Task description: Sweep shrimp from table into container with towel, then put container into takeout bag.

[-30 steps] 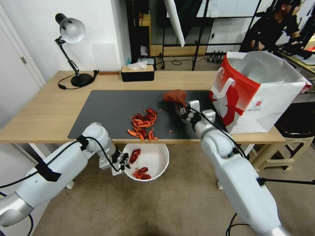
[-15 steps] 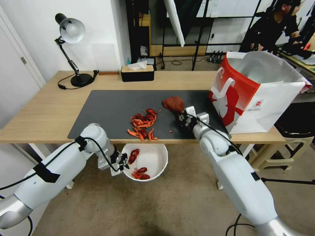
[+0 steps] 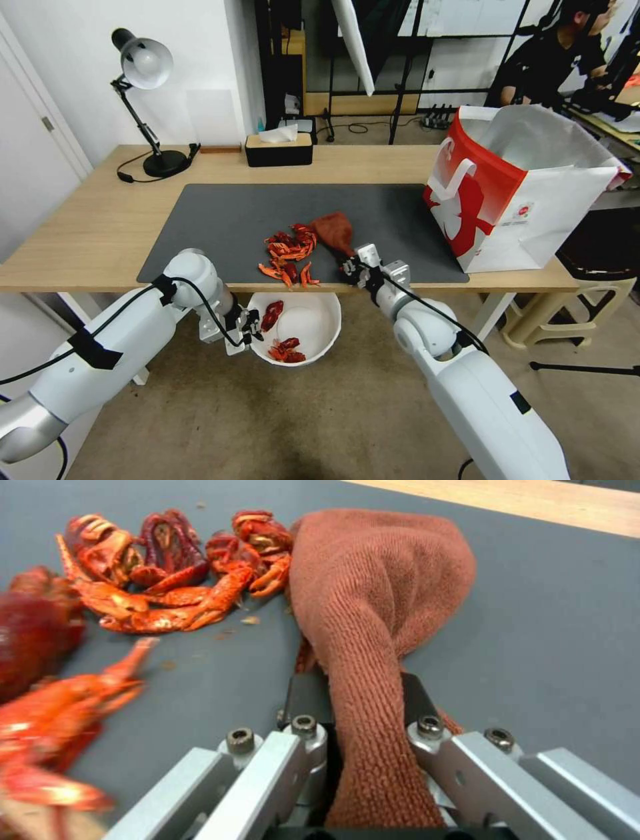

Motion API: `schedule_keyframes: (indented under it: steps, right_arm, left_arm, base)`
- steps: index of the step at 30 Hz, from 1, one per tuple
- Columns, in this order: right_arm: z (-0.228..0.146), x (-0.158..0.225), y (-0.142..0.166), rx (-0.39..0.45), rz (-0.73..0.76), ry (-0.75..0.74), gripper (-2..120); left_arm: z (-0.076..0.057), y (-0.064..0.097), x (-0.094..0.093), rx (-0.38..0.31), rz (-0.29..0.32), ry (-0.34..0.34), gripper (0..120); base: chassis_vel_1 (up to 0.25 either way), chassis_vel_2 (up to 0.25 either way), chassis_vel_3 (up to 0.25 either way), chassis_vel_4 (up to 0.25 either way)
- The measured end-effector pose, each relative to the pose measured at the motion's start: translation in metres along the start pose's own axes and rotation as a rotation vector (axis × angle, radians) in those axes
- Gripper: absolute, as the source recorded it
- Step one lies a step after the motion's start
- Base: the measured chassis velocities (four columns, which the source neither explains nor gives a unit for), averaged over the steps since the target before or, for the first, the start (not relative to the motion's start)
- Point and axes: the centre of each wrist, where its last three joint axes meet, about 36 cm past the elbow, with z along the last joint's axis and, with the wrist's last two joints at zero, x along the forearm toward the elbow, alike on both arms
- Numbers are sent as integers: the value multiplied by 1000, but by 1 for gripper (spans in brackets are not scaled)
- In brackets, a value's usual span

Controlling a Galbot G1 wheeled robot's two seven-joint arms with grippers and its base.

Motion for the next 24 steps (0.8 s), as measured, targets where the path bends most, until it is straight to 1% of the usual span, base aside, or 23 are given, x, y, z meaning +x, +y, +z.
schedule_keyframes:
  steps: [14,24]
  right_arm:
    - [-2,17,40,22,-51,7,7]
    - [-1,27,52,26,-55,9,7]
  left_arm:
    - [2,-5,5,11,-1,10,0]
    - [5,-4,9,11,-2,19,0]
  base:
    - [0,0,0,0]
    - [0,0,0,0]
